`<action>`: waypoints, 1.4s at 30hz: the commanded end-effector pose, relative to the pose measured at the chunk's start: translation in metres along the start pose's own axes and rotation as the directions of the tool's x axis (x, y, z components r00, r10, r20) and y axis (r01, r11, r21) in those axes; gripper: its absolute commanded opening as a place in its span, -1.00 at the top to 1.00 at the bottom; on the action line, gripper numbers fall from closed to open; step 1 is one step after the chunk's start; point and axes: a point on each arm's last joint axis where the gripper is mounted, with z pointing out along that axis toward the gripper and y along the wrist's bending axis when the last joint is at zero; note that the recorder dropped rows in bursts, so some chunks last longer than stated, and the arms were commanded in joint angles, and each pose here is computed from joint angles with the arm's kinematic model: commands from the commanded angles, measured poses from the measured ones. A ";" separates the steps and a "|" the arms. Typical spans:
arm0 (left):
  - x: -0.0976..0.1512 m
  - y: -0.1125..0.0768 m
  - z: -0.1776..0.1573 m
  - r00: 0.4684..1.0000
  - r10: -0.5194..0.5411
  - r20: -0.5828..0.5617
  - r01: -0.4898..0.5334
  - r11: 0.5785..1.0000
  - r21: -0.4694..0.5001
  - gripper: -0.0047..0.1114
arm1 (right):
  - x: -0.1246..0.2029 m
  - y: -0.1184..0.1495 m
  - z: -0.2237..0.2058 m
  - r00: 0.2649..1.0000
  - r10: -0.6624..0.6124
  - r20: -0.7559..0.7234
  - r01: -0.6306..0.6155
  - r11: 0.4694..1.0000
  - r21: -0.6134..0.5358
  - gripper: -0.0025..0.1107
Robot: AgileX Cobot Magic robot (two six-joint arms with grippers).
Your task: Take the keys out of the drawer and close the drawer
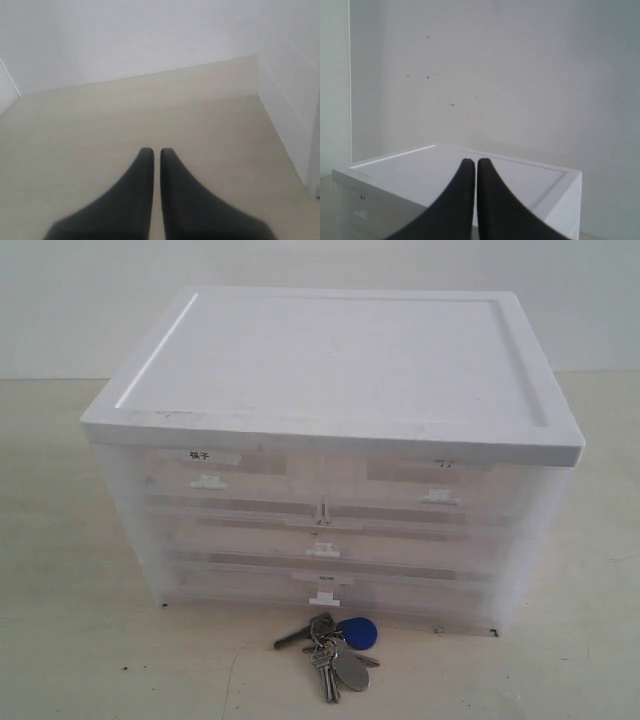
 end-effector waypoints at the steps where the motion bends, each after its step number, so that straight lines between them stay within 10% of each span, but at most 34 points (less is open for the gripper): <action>1: 0.001 0.001 0.000 1.000 0.007 -0.004 -0.007 1.000 -0.009 0.84 | 0.000 0.001 -0.001 1.000 0.000 0.004 0.000 1.000 -0.004 0.96; 11: 0.001 0.001 0.000 1.000 0.007 -0.004 -0.007 1.000 -0.009 0.84 | 0.000 0.001 -0.001 1.000 0.008 0.006 -0.008 1.000 -0.020 0.96; 13: 0.001 0.001 0.000 1.000 0.007 -0.004 -0.007 1.000 -0.009 0.84 | -0.007 -0.003 -0.002 0.982 0.168 0.086 -0.170 0.985 0.010 0.96; 16: 0.001 0.001 0.000 1.000 0.007 -0.004 -0.007 1.000 -0.009 0.84 | -0.019 -0.028 -0.008 0.667 0.651 0.363 -0.714 0.698 0.060 0.96; 18: 0.001 0.001 0.000 1.000 0.007 -0.004 -0.007 1.000 -0.009 0.84 | -0.016 -0.035 -0.010 0.575 0.708 0.409 -0.796 0.599 0.083 0.96; 29: 0.001 0.001 0.000 1.000 0.007 -0.004 -0.007 1.000 -0.009 0.84 | 0.029 -0.043 -0.014 0.929 0.243 0.279 -0.335 0.872 0.356 0.96; 42: 0.001 0.001 0.000 1.000 0.009 -0.004 -0.010 1.000 -0.009 0.84 | 0.069 -0.049 -0.020 0.951 0.049 -0.305 0.107 0.874 0.474 0.96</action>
